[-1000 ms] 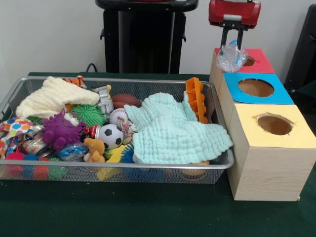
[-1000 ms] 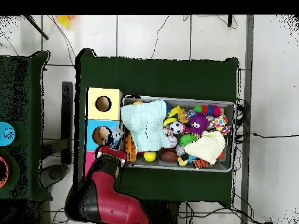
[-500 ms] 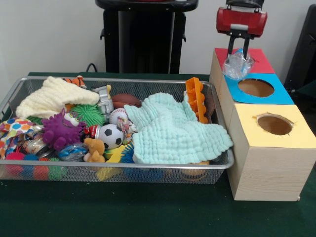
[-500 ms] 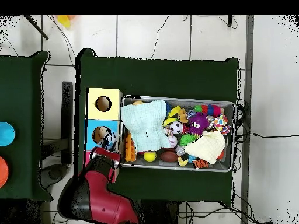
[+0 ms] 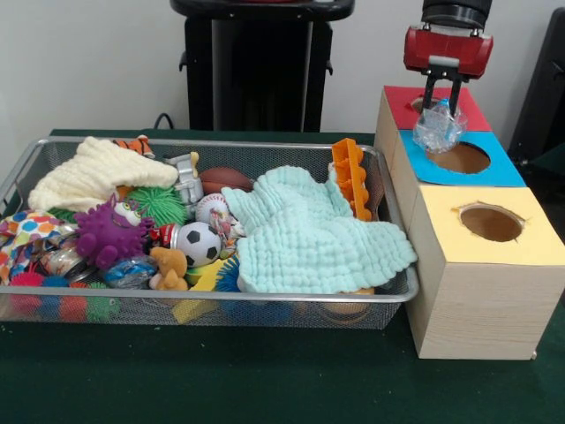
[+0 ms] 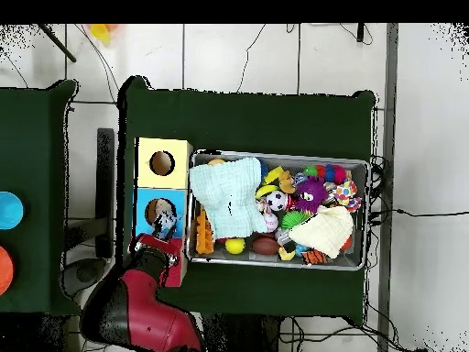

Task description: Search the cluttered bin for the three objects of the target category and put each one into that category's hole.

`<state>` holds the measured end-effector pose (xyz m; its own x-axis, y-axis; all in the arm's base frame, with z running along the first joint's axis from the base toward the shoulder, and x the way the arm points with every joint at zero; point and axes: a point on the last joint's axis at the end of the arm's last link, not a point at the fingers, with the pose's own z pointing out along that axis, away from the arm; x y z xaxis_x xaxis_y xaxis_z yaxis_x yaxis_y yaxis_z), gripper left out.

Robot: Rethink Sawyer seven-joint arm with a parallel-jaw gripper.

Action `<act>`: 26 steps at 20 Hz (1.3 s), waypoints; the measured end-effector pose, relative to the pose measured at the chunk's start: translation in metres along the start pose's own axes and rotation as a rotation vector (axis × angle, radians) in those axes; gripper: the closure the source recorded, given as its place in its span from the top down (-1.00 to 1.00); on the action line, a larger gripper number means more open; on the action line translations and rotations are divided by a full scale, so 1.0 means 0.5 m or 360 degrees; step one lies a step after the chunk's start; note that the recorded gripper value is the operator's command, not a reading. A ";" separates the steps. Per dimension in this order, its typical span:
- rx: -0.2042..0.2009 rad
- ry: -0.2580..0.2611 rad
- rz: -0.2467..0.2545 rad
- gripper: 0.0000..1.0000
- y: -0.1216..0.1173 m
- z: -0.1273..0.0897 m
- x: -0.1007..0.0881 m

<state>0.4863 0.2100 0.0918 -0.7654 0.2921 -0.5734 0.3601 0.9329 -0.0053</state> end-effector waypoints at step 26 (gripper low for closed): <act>0.0009 0.0004 0.0017 1.00 0.024 -0.002 0.015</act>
<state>0.4843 0.2235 0.0881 -0.7626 0.3028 -0.5716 0.3714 0.9285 -0.0036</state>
